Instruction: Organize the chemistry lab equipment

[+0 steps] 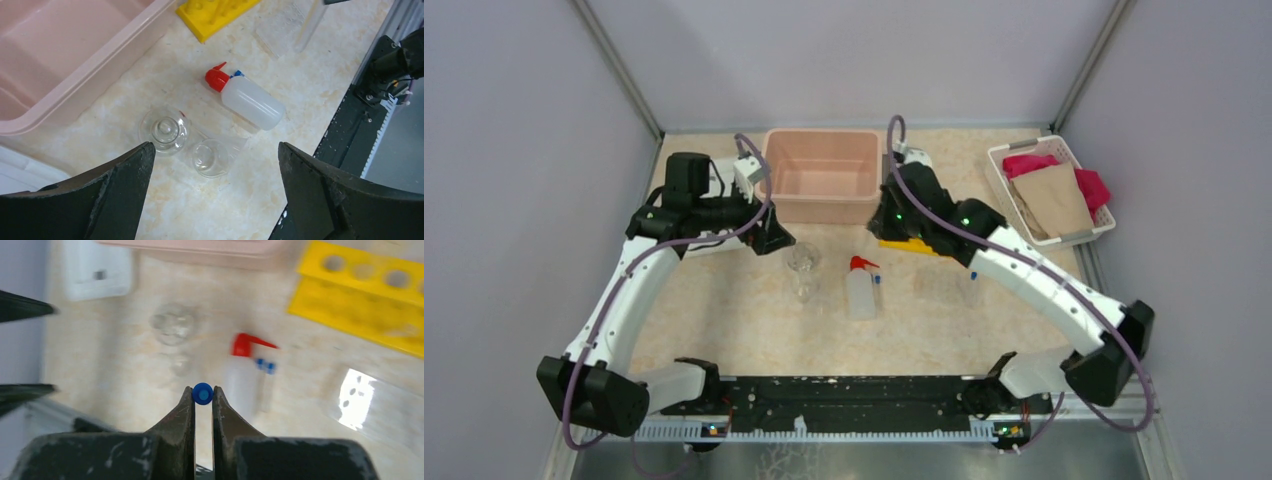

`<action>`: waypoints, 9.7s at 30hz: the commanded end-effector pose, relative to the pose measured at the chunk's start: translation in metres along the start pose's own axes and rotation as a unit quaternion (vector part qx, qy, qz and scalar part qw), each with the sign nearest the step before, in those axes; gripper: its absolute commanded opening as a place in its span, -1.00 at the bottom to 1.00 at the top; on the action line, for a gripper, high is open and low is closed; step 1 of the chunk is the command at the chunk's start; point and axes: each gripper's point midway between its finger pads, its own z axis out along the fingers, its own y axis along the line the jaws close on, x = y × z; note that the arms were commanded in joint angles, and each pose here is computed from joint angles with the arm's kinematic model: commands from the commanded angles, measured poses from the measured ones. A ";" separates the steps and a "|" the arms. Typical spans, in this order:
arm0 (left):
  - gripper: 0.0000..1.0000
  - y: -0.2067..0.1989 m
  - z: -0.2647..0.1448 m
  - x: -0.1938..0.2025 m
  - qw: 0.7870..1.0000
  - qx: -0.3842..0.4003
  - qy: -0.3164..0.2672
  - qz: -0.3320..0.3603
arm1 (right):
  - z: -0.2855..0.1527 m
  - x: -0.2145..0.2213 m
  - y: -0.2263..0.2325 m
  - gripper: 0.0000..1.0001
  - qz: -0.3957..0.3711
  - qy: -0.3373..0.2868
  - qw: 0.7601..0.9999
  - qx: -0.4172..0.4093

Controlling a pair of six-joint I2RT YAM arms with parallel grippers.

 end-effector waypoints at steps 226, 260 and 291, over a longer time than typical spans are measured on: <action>-0.67 -0.039 -0.005 -0.002 0.994 0.104 -0.015 0.042 | 0.023 -0.012 0.116 -0.32 0.032 0.024 0.981 -0.192; 0.98 0.002 0.001 -0.019 1.000 -0.006 -0.002 -0.025 | -0.043 0.042 -0.156 -1.00 -0.058 -0.078 0.965 0.244; 0.98 0.007 0.000 -0.018 0.999 -0.023 0.000 -0.023 | 0.008 0.083 -0.210 -1.00 -0.037 -0.049 0.956 0.286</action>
